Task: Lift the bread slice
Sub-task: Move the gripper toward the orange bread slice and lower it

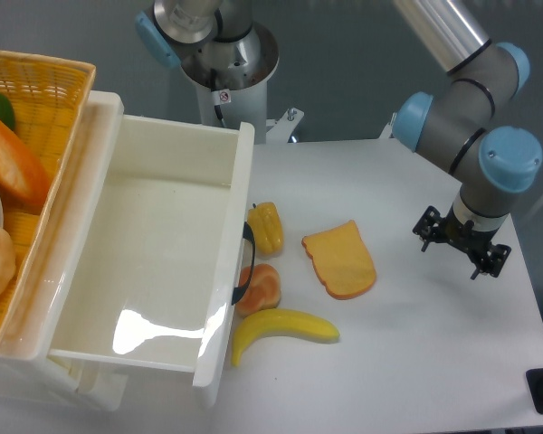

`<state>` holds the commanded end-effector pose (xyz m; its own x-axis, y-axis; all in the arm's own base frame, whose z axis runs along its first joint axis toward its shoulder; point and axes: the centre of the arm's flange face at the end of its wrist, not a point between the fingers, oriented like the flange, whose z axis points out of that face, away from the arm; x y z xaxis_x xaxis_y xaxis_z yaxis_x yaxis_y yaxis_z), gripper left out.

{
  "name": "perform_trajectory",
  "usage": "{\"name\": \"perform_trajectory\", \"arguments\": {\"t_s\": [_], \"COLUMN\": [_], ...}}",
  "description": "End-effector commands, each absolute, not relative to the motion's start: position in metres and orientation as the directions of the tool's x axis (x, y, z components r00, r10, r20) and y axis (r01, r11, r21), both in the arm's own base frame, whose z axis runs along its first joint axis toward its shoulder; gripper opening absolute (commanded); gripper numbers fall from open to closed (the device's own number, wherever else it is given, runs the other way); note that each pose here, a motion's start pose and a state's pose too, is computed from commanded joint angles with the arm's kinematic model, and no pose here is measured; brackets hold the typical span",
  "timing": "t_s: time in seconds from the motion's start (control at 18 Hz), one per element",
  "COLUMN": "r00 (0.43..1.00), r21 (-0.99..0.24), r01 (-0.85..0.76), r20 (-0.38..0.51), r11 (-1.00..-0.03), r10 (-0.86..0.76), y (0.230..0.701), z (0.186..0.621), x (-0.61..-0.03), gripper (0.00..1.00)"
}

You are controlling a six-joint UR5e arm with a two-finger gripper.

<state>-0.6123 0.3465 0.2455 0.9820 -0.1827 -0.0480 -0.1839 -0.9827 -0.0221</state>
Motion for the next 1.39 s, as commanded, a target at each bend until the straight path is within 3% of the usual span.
{"name": "perform_trajectory", "arguments": {"t_s": [0.56, 1.17, 1.39], "r00": [0.988, 0.998, 0.990], "r21": [-0.073, -0.066, -0.054], "r01": [-0.150, -0.015, 0.022], "r20": [0.035, 0.066, 0.144], "r11": [-0.986, -0.998, -0.998], "r10": [-0.153, -0.019, 0.014], "y": [0.342, 0.343, 0.368], "z": [0.211, 0.216, 0.206], "x": [-0.594, -0.573, -0.549], "gripper": [1.00, 1.00, 1.00]}}
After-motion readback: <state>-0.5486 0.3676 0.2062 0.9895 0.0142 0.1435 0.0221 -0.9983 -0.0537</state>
